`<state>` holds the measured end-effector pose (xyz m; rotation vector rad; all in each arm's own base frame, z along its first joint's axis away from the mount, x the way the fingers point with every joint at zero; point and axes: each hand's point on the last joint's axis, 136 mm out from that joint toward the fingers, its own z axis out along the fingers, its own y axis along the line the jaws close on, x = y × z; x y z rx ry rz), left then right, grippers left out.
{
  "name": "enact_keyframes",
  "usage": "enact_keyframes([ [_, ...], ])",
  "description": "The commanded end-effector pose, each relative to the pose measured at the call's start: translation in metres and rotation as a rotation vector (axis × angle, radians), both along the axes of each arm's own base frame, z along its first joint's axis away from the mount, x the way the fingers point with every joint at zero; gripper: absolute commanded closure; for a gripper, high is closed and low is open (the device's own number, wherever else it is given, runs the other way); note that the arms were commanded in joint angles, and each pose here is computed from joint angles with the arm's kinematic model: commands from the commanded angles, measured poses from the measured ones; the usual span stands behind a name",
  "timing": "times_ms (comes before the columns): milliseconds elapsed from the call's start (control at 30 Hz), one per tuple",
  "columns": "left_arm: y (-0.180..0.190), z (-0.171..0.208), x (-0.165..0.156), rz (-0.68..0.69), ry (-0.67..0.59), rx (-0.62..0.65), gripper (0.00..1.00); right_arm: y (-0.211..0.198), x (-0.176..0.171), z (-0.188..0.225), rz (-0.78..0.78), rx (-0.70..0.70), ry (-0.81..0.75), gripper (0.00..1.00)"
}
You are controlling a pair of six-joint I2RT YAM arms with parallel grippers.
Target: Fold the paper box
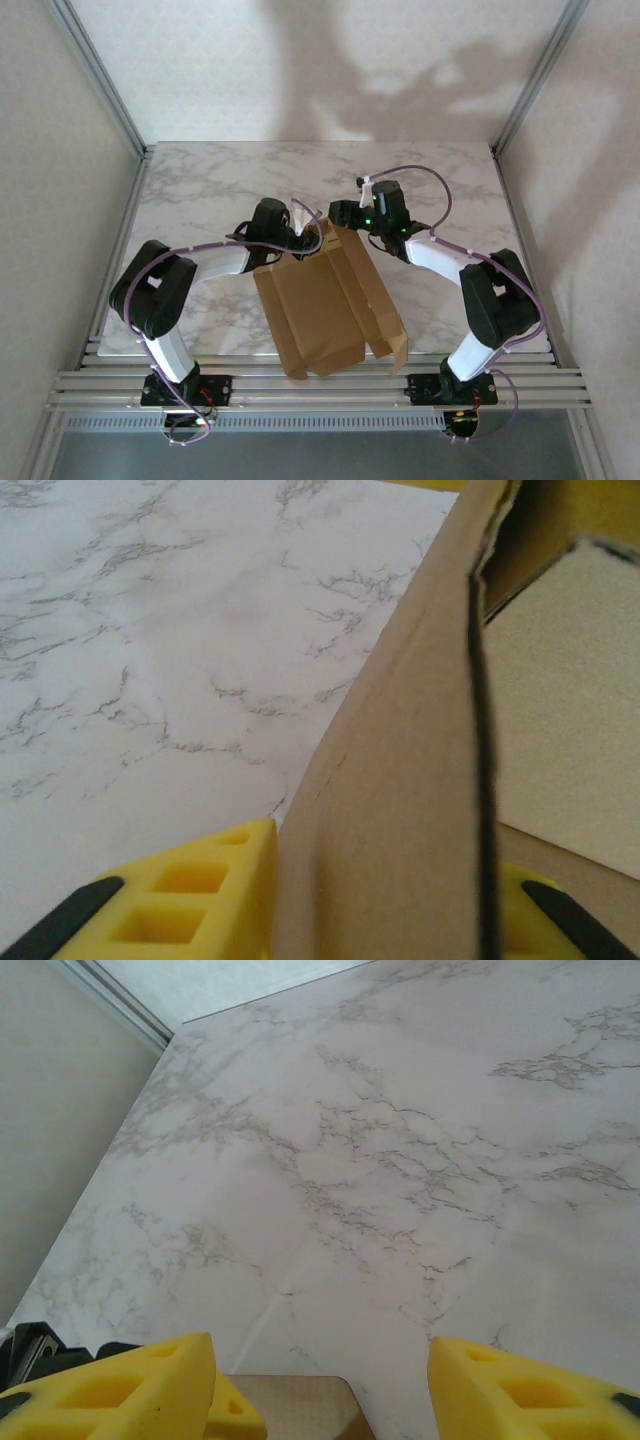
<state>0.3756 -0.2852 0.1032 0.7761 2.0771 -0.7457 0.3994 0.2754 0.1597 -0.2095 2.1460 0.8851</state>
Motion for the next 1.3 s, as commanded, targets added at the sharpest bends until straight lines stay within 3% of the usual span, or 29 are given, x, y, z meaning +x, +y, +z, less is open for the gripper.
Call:
enact_keyframes([
  [0,0.008,0.030,0.004,0.001,-0.026,-0.040,0.61,-0.001,-0.014,-0.041,0.035,-0.088,0.104,0.43],
  [300,0.047,0.064,-0.012,0.069,0.008,-0.103,0.43,0.002,-0.014,-0.041,0.061,-0.102,0.112,0.43],
  [533,0.092,0.019,0.001,0.270,0.095,-0.010,0.43,0.003,-0.011,-0.036,0.062,-0.093,0.111,0.44],
  [667,0.081,-0.001,0.008,0.217,0.117,-0.010,0.43,0.003,-0.010,-0.035,0.061,-0.072,0.121,0.44],
  [933,0.050,0.008,0.018,0.057,0.019,-0.074,0.41,0.003,-0.008,-0.031,0.069,-0.035,0.140,0.44],
  [1267,0.013,-0.009,-0.001,-0.094,0.056,-0.061,0.37,0.006,-0.006,-0.037,0.078,-0.004,0.177,0.45],
])
